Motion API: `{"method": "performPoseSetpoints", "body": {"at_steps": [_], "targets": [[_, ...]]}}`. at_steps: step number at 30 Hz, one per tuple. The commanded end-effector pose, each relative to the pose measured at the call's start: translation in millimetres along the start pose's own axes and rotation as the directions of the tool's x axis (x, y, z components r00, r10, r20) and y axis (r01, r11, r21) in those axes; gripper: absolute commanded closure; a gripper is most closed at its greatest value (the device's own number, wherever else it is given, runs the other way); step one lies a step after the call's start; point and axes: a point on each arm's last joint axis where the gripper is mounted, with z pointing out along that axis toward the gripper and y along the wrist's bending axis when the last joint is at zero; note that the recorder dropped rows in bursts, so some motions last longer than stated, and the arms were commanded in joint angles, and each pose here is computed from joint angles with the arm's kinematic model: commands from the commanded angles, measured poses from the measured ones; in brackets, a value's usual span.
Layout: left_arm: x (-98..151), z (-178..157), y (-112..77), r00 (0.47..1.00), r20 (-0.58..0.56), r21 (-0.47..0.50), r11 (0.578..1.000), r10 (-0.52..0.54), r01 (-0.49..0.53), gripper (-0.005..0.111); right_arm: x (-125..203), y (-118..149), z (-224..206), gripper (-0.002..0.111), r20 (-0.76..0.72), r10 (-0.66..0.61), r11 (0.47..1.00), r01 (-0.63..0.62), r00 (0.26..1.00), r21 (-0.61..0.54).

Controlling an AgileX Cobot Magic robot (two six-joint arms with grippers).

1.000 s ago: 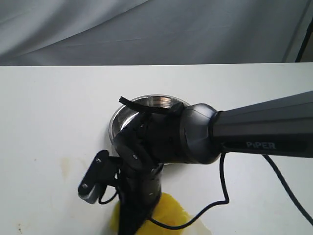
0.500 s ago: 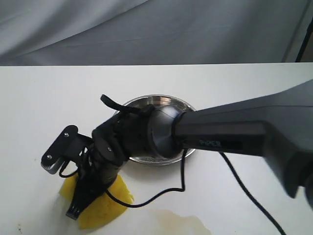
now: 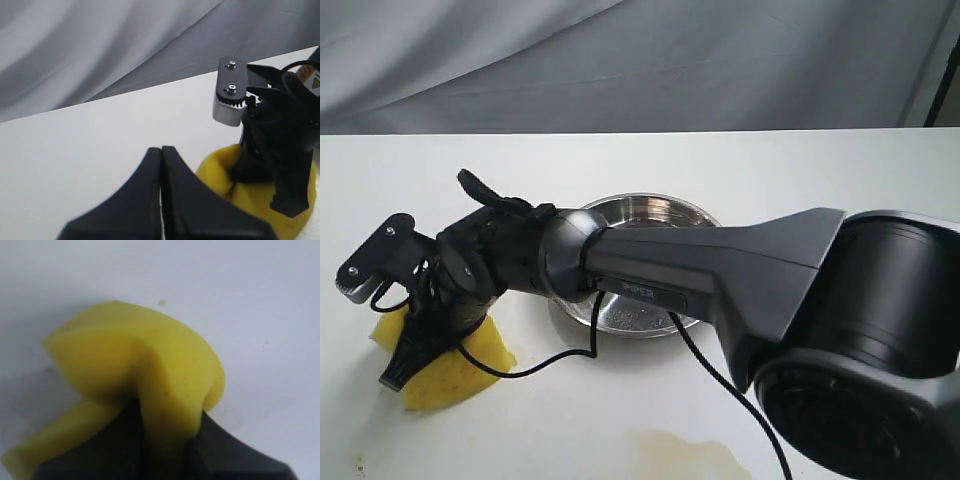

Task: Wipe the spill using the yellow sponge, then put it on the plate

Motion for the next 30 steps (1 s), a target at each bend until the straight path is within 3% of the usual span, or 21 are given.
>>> {"method": "performPoseSetpoints", "body": {"at_steps": [1,15,22,26,30], "targets": [[-4,-1,0.2,1.0,0.024,0.004,1.0,-0.007,0.006,0.107,-19,-4,-24,0.108,0.021,-0.022,1.0,0.022,1.0,0.015],[-4,-1,0.2,1.0,0.024,0.004,1.0,-0.007,0.006,0.107,-51,-28,-174,0.108,-0.076,-0.221,0.94,0.233,0.972,0.251],[-4,-1,0.2,1.0,0.024,0.004,1.0,-0.007,0.006,0.107,-38,-70,-227,0.108,-0.061,-0.069,0.964,0.082,0.996,0.254],[-4,-1,0.2,1.0,0.024,0.004,1.0,-0.007,0.006,0.107,-6,-95,-248,0.108,-0.042,0.007,0.984,0.0,0.999,0.177],[-4,-1,0.2,1.0,0.024,0.004,1.0,-0.007,0.006,0.107,27,-103,-255,0.108,0.078,0.047,0.978,-0.062,0.996,0.198]]}}
